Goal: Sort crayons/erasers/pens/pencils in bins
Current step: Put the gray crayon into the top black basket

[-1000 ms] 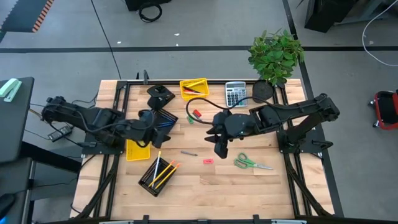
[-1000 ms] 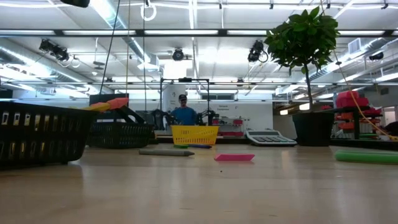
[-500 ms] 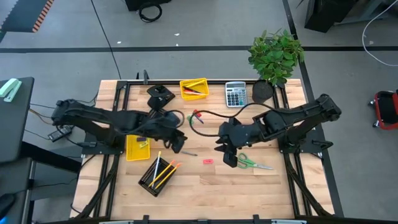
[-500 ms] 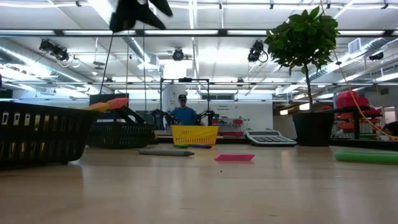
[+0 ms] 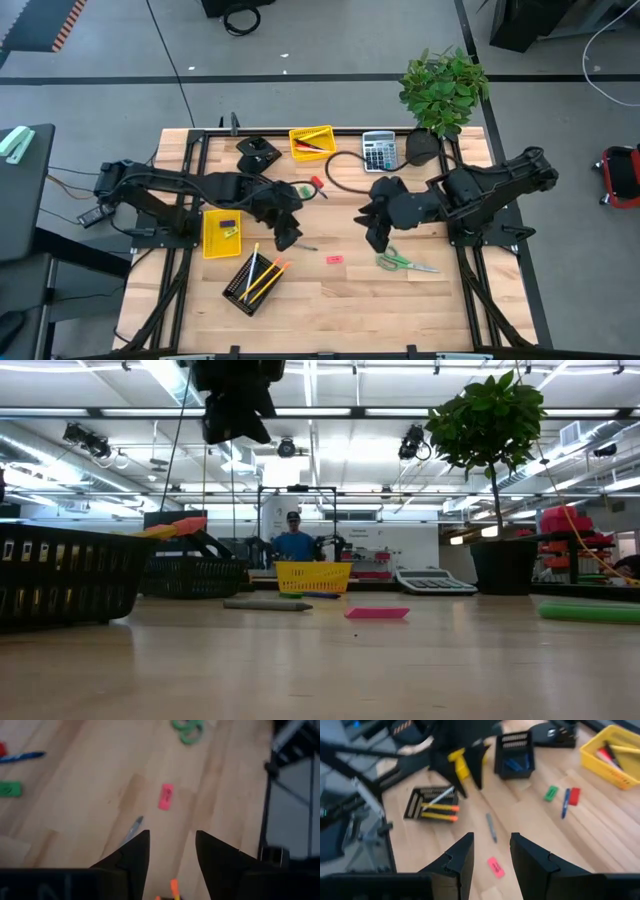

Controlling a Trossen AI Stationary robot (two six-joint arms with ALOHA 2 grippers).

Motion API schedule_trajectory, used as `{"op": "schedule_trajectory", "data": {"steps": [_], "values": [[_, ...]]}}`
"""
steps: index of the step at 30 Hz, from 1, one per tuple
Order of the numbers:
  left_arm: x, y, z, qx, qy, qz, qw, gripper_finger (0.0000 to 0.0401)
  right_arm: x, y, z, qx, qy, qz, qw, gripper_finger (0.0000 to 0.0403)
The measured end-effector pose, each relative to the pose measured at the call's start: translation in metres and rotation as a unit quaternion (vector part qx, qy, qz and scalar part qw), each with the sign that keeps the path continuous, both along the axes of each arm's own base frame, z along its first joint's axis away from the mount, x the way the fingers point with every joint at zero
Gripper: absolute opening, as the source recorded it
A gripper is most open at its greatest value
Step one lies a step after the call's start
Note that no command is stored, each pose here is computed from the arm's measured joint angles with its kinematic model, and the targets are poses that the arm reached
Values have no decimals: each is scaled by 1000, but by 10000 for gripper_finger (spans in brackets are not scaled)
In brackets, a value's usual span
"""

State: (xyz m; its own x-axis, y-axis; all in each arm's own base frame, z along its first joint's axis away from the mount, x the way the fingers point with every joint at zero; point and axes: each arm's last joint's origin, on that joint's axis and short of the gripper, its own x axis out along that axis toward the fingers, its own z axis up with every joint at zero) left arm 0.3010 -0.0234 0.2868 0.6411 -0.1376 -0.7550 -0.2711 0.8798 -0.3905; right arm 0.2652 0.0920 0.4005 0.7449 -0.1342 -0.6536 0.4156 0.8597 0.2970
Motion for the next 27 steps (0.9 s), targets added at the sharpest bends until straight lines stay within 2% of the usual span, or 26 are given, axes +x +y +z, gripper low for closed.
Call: {"op": "schedule_trajectory", "data": {"steps": [5,10,13,16,20,24,27], "values": [[-4,-2,-4,34,15,-98,995,176,-1,-3,2,1,-24,-64,998,133],[-14,-1,-11,95,59,-178,978,188,3,-8,0,8,-48,-142,989,133],[-13,2,-15,138,76,-187,970,197,6,-10,-1,61,-67,-193,977,133],[-11,4,-19,143,80,-187,969,207,9,-9,-2,114,-86,-237,961,133],[0,4,-30,136,88,-176,971,216,12,-8,-5,121,-86,-247,958,133],[14,2,-49,138,103,-189,967,216,12,-7,-5,141,-89,-258,952,133],[21,2,-61,149,106,-219,958,213,12,-7,-5,146,-90,-261,950,133]]}}
